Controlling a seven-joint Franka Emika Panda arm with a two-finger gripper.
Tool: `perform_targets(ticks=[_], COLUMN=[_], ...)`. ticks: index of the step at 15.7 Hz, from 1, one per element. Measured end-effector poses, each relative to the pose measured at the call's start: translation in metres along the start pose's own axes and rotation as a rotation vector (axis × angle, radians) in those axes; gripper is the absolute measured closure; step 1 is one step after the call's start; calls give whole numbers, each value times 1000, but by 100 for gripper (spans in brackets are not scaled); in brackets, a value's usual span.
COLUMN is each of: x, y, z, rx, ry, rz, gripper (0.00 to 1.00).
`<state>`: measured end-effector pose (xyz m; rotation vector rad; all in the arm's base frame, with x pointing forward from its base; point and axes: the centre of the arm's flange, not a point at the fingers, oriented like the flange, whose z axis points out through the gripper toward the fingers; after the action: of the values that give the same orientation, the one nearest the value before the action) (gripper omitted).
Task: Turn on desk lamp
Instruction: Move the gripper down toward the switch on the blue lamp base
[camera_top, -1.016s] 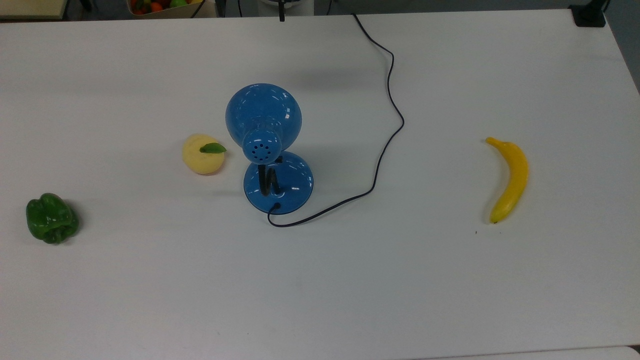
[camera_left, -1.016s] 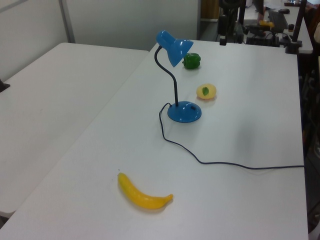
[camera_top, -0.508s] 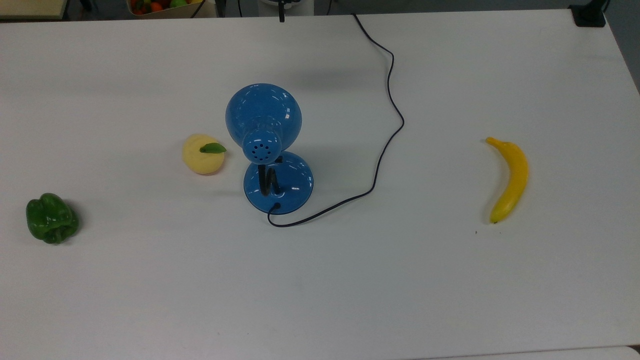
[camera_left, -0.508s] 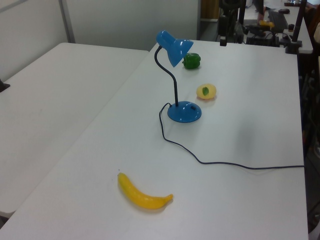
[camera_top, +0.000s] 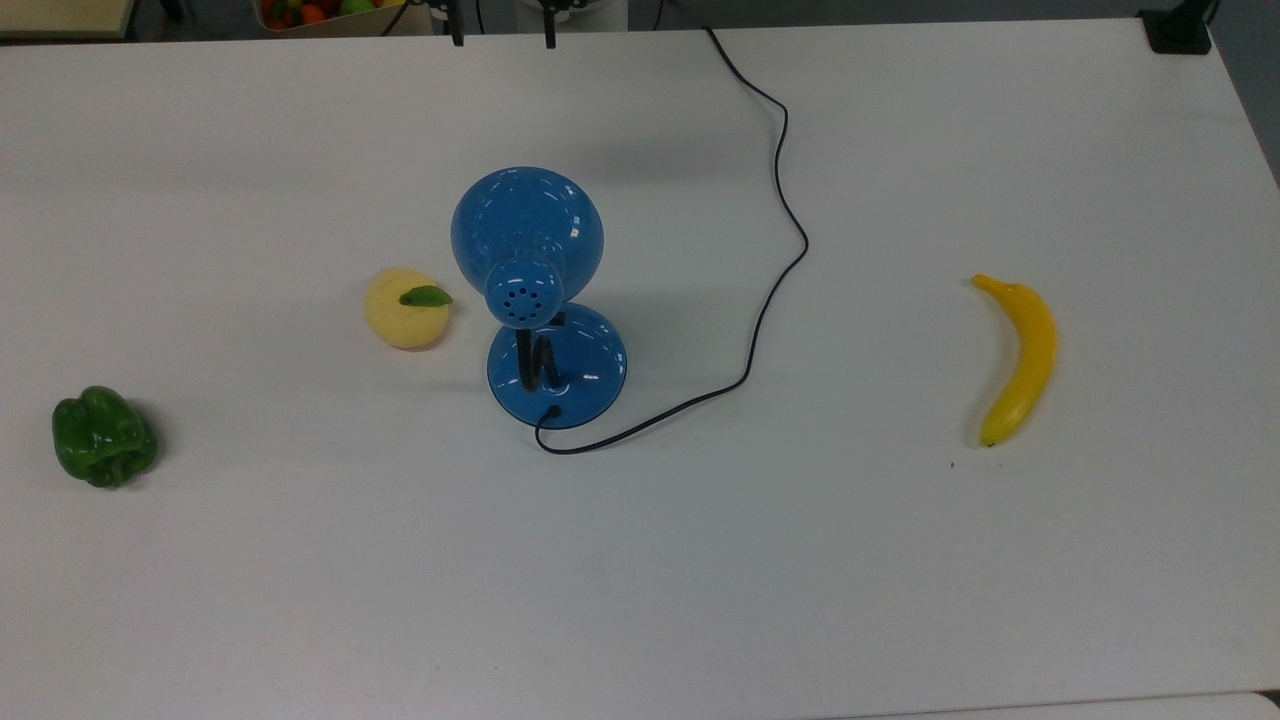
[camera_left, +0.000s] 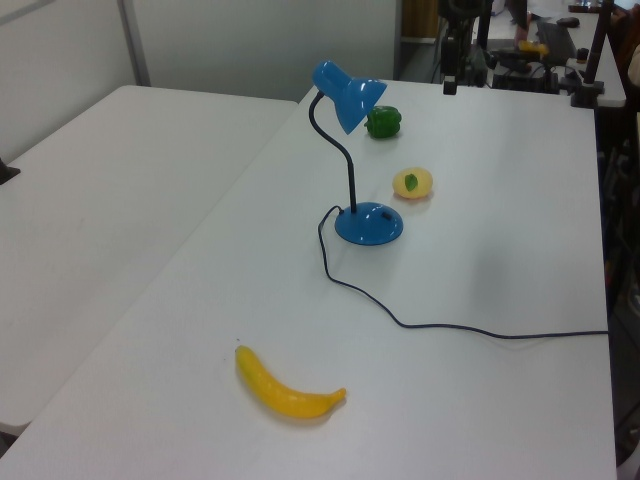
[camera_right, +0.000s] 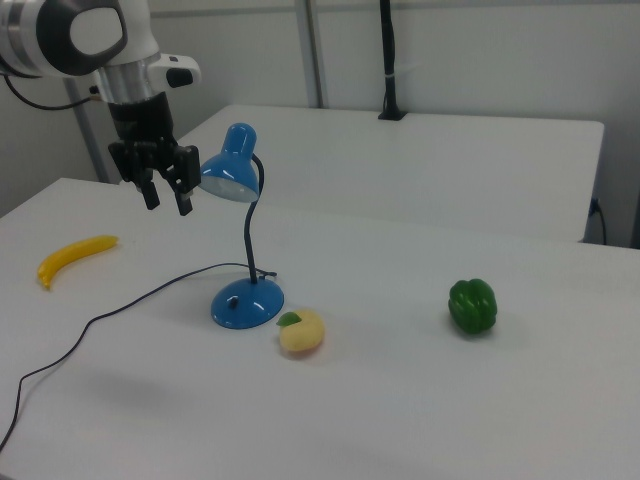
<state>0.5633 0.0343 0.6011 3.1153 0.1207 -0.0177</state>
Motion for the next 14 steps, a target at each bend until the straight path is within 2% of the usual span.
perform_targets(ticks=[6,10,14], x=[-1,-2,-7], y=[0,0,-2], z=[2,12,47], rx=[0,0,1], ry=[-12,-34,-106], rz=[-7,-7,-11], gripper=[97,99,99])
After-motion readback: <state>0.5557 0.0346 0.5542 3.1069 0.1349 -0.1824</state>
